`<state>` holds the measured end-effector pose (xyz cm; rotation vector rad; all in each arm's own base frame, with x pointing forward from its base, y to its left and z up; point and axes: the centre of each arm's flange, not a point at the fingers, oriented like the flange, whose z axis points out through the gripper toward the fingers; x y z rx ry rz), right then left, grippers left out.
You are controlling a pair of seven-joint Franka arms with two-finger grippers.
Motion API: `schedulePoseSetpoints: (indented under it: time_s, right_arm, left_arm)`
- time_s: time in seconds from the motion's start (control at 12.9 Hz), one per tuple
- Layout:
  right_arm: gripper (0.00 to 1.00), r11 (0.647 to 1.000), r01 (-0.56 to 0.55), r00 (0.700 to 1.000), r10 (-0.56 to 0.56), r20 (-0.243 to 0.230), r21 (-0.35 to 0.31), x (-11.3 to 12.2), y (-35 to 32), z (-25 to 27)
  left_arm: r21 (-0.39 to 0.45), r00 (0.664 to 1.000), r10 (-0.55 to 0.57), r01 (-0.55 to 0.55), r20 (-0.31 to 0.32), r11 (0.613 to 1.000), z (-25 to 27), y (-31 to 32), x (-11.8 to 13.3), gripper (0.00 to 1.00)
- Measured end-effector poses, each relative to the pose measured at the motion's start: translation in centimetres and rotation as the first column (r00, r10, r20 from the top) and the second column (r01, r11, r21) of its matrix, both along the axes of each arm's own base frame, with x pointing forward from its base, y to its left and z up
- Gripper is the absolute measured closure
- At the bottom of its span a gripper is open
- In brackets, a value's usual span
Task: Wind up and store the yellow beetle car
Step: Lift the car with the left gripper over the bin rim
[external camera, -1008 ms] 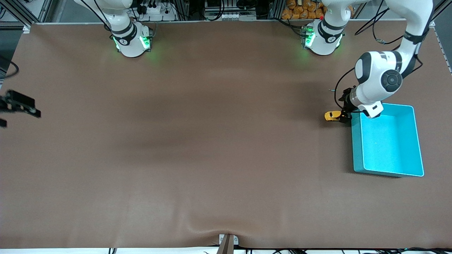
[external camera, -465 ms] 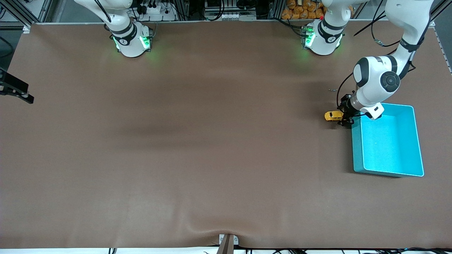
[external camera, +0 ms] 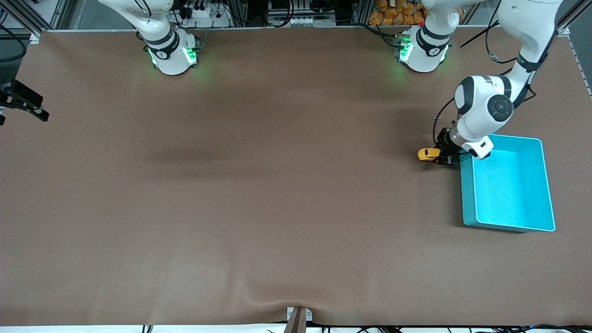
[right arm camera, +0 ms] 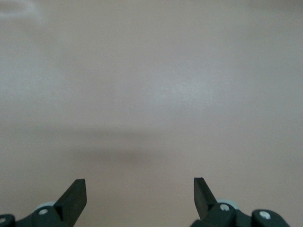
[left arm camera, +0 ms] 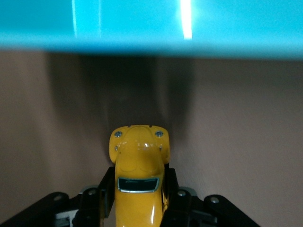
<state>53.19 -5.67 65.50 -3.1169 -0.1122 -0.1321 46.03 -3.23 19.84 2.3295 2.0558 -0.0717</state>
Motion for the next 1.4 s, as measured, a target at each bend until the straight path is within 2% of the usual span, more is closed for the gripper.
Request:
schedulePoseSetpoints:
  time_s: [0.23,0.47,0.62,0.85,1.01,1.09,1.24,1.4]
  right_arm:
    - [0.0,1.0,0.009,1.0,-0.009,-0.005,0.001,0.0,-0.3,-0.3]
    - [0.0,1.0,0.015,1.0,-0.015,-0.008,0.001,0.0,-0.6,-0.5]
    - [0.0,1.0,0.019,1.0,-0.019,-0.009,0.002,-0.1,-0.8,-0.5]
    - [0.0,1.0,0.026,1.0,-0.026,-0.011,0.002,-0.1,-1.2,-0.6]
    - [0.0,0.999,0.033,0.999,-0.032,-0.012,0.002,-0.2,-1.5,-0.6]
    - [0.0,0.999,0.036,0.999,-0.036,-0.013,0.002,-0.2,-1.8,-0.6]
    - [0.0,0.999,0.044,0.999,-0.044,-0.014,0.002,-0.3,-2.1,-0.7]
    - [0.0,0.999,0.053,0.998,-0.053,-0.016,0.003,-0.4,-2.6,-0.7]
  left_arm:
    - [0.005,0.999,-0.034,0.035,-0.015,0.999,4.2,-2.1,2.9,0.55]
    - [0.011,0.997,-0.071,0.071,-0.019,0.997,11.2,-2.8,7.5,0.55]
    - [0.01,0.987,-0.159,0.159,-0.002,0.987,16.1,-2.1,10.4,0.55]
    - [0.017,0.946,-0.322,0.321,0.035,0.947,19.5,2.3,12.4,0.55]
    - [0.03,0.895,-0.444,0.443,0.044,0.896,19.7,5.6,12.8,0.55]
    - [0.041,0.859,-0.51,0.509,0.039,0.86,19.5,6.8,12.8,0.55]
    - [0.061,0.778,-0.629,0.627,0.012,0.777,18.7,7.8,13.1,0.55]
    - [0.075,0.677,-0.734,0.735,-0.045,0.674,16.7,7.5,13.8,0.55]
